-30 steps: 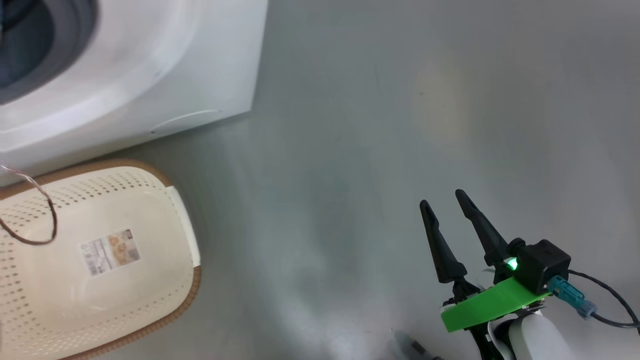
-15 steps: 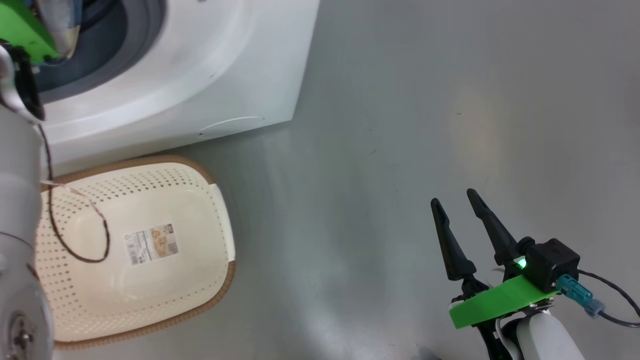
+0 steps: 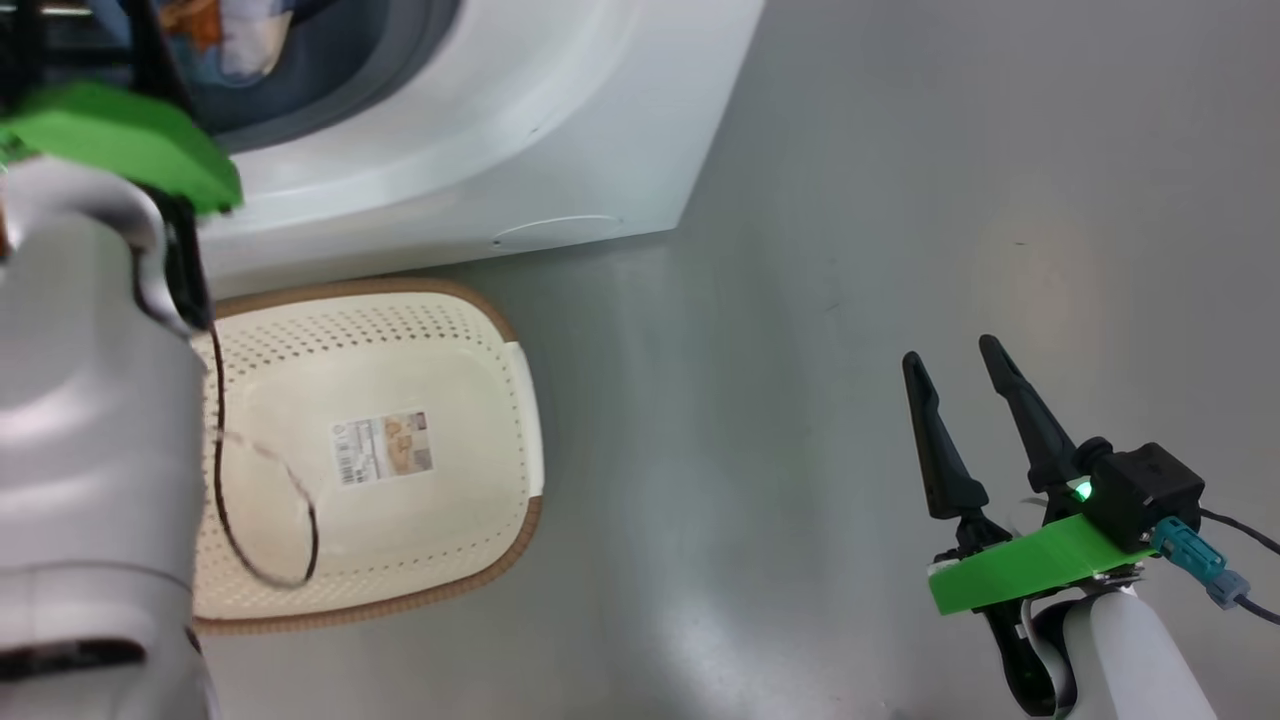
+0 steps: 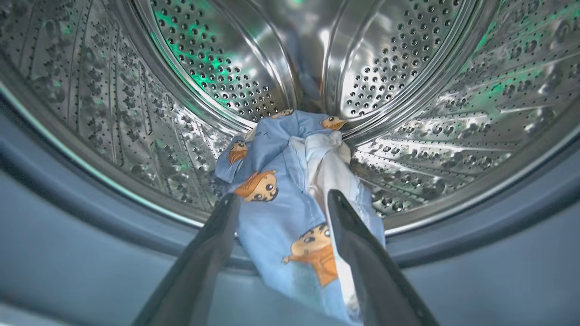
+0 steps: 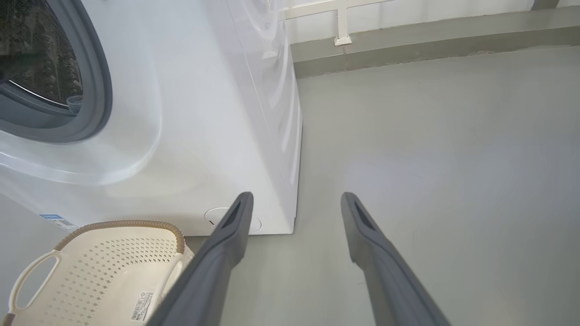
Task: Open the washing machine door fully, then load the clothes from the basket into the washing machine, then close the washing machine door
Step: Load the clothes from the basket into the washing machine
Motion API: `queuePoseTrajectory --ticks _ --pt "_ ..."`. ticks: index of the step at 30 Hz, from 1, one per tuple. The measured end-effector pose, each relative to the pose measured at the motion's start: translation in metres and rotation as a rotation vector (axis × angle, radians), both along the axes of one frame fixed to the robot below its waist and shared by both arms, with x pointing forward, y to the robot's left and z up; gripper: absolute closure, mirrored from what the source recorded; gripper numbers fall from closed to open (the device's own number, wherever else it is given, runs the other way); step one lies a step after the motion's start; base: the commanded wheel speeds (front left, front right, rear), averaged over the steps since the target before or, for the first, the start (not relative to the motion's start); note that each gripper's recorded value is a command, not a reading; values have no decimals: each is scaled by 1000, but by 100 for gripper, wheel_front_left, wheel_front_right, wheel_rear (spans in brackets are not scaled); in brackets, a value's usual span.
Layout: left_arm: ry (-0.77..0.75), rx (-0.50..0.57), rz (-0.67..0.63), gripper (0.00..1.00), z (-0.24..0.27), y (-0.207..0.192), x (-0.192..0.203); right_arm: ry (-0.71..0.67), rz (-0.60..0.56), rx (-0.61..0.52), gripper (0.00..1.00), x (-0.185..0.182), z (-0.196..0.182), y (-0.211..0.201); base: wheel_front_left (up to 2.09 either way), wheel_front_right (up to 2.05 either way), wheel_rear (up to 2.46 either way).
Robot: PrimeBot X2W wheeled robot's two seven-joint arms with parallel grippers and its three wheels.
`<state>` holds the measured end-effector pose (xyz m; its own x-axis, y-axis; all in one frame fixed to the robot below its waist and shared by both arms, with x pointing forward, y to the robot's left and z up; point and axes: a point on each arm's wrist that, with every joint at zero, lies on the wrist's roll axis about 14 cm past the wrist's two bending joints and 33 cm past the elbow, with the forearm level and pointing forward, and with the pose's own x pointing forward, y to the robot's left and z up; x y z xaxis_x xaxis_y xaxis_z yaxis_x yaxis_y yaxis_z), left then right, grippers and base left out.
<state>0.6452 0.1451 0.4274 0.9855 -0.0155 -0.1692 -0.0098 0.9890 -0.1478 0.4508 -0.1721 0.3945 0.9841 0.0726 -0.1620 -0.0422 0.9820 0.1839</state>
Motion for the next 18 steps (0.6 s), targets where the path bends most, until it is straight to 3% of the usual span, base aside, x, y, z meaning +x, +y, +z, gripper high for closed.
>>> queuePoseTrajectory --ticks 18 --pt "-5 -26 -35 0 -31 5 -85 -11 52 4 0 11 -2 19 0 0 0"
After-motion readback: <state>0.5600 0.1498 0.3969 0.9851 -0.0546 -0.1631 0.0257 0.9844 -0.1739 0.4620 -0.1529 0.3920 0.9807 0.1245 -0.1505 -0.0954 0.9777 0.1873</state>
